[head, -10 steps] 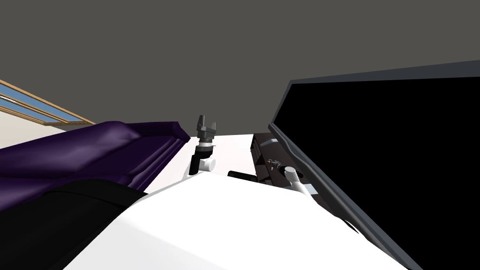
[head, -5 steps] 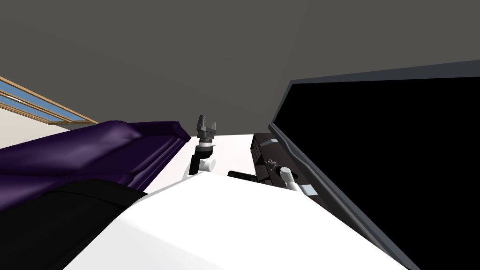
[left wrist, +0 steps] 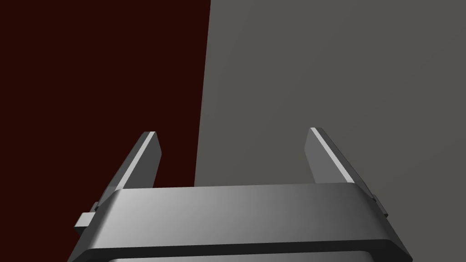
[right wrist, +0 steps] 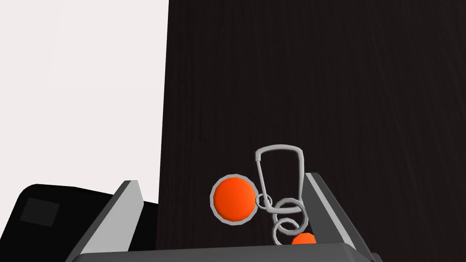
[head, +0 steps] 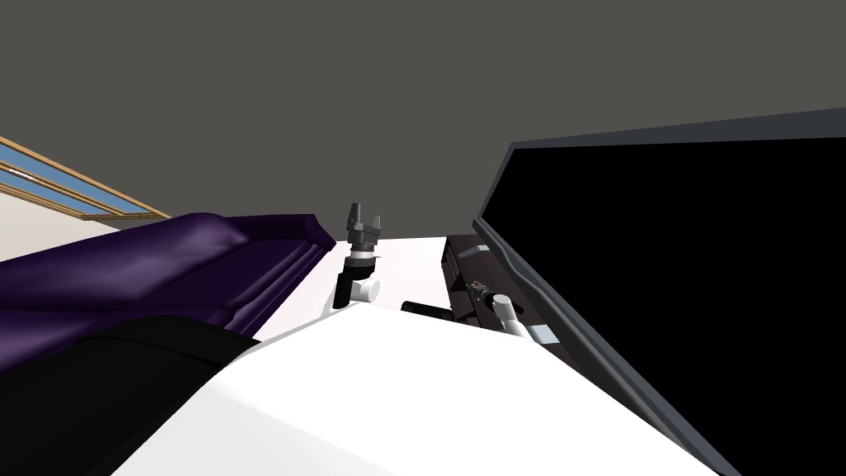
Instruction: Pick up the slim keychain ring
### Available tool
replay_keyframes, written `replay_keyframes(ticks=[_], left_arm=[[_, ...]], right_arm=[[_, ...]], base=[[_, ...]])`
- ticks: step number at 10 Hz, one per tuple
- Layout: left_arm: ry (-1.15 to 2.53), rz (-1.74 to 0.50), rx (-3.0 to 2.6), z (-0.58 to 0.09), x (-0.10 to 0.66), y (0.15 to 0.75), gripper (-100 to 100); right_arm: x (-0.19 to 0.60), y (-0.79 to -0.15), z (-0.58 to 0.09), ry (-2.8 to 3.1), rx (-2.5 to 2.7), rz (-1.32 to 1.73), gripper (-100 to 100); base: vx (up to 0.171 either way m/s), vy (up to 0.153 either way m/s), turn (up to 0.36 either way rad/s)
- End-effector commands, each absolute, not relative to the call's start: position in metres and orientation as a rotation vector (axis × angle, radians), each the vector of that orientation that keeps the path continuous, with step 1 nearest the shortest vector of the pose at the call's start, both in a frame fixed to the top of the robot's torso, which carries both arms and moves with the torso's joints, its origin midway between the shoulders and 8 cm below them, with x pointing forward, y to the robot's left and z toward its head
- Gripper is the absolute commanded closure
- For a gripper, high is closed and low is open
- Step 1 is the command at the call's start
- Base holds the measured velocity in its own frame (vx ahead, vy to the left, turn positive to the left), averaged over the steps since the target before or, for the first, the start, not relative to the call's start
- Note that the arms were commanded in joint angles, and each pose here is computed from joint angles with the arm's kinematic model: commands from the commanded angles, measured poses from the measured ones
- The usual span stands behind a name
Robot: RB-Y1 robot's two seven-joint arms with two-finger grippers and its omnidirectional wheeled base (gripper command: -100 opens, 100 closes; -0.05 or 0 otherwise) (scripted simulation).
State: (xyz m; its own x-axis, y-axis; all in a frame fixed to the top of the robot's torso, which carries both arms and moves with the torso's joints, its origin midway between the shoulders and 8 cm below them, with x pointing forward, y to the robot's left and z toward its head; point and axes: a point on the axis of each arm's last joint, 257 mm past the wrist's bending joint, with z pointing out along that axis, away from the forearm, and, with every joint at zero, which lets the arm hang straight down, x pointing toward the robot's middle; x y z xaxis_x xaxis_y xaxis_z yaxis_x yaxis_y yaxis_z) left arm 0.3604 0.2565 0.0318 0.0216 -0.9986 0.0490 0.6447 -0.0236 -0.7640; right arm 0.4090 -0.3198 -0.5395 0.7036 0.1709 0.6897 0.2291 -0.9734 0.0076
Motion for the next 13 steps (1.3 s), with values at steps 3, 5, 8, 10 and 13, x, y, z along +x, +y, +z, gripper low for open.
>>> replay_keyframes(ticks=[3,5,8,10,13], left_arm=[[0.636,-1.463,-0.723,0.032,0.36,0.257,0],[0.636,-1.463,-0.723,0.032,0.36,0.257,0],[0.636,-1.463,-0.723,0.032,0.36,0.257,0],[0.636,-1.463,-0.723,0.032,0.36,0.257,0],[0.636,-1.463,-0.723,0.032,0.36,0.257,0]], right_arm=[[0.409,-0.32,-0.54,-0.332,-2.826,-1.132,-100],[0.407,-0.305,-0.546,-0.329,-2.827,-1.136,-100],[0.405,-0.29,-0.551,-0.326,-2.827,-1.139,-100],[0.405,-0.29,-0.551,-0.326,-2.827,-1.139,-100],[0.405,-0.29,-0.551,-0.326,-2.827,-1.139,-100]], base=[[0.0,0.0,0.0],[-0.005,-0.005,0.015],[-0.01,-0.01,0.033],[0.002,0.002,-0.006],[0.004,0.004,-0.012]])
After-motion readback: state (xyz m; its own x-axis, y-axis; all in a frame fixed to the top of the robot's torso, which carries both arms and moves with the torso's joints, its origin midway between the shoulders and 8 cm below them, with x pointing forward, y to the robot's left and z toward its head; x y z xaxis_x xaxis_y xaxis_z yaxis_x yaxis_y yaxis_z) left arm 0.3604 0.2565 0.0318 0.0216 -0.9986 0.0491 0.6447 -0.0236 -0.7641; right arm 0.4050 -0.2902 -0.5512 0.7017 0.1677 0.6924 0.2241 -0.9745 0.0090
